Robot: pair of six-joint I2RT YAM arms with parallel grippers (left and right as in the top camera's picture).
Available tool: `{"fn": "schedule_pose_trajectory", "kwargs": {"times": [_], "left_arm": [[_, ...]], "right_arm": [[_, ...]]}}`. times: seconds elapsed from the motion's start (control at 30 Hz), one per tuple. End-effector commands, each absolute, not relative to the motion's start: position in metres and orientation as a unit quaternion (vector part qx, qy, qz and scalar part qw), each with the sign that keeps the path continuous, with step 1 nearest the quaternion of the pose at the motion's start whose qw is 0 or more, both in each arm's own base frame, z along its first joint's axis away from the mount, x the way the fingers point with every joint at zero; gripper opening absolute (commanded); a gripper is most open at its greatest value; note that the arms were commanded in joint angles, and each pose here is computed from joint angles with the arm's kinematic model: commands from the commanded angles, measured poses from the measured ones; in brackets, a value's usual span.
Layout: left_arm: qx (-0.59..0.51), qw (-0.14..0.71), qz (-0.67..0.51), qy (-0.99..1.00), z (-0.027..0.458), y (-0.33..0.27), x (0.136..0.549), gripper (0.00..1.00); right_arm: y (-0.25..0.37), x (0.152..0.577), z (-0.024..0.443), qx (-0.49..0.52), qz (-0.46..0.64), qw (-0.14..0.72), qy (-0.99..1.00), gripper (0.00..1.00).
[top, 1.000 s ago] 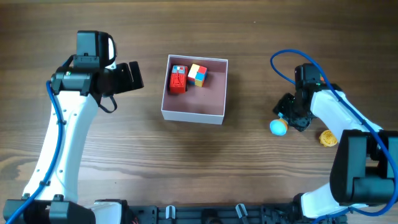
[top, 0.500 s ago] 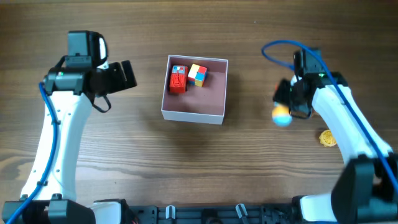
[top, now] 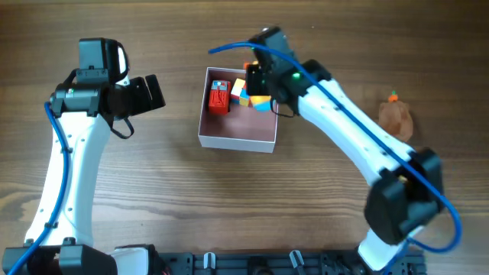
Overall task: Pack container
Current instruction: 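Carry the duck with right gripper into the box and release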
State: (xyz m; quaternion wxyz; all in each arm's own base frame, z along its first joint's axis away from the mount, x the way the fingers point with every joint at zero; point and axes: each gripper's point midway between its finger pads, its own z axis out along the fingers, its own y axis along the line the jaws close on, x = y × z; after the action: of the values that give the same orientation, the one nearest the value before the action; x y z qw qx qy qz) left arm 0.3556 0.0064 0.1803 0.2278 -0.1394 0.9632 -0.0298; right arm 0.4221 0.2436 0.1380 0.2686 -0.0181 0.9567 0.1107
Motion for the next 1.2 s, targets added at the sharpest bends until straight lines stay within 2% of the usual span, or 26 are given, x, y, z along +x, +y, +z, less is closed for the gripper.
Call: {"fn": "schedule_pose_trajectory", "kwargs": {"times": [0.0, 0.17, 0.3, 0.73, 0.9, 0.97, 1.07, 1.17], "left_arm": [[-0.146, 0.228, -0.035, 0.962, 0.181, 0.006, 0.355, 1.0], [-0.146, 0.228, -0.035, 0.962, 0.181, 0.006, 0.355, 1.0], [-0.146, 0.228, -0.035, 0.962, 0.181, 0.006, 0.355, 1.0], [-0.146, 0.226, -0.035, 0.963, 0.18, 0.006, 0.354, 1.0], [-0.146, 0.226, -0.035, 0.962, 0.18, 0.006, 0.354, 1.0], [-0.146, 0.226, -0.035, 0.962, 0.18, 0.006, 0.354, 1.0], [-0.146, 0.227, -0.035, 0.962, 0.181, 0.006, 0.354, 1.0], [-0.146, 0.227, -0.035, 0.962, 0.181, 0.006, 0.354, 1.0]], "right_arm": [[0.247, 0.424, 0.113, 0.01, 0.112, 0.243, 0.963, 0.04], [0.228, 0.43, 0.081, 0.056, 0.096, 0.21, 0.971, 0.04], [0.213, 0.435, 0.076, 0.068, 0.091, 0.202, 0.973, 0.14], [0.16, 0.434, 0.068, 0.08, 0.014, 0.187, 0.979, 0.13], [0.153, 0.436, 0.068, 0.051, 0.005, 0.188, 0.981, 0.12], [0.153, 0.437, 0.068, 0.041, 0.004, 0.189, 0.981, 0.17], [0.156, 0.434, 0.067, 0.01, 0.007, 0.181, 0.983, 0.31], [0.155, 0.431, 0.066, 0.01, 0.004, 0.174, 0.985, 0.38]]}}
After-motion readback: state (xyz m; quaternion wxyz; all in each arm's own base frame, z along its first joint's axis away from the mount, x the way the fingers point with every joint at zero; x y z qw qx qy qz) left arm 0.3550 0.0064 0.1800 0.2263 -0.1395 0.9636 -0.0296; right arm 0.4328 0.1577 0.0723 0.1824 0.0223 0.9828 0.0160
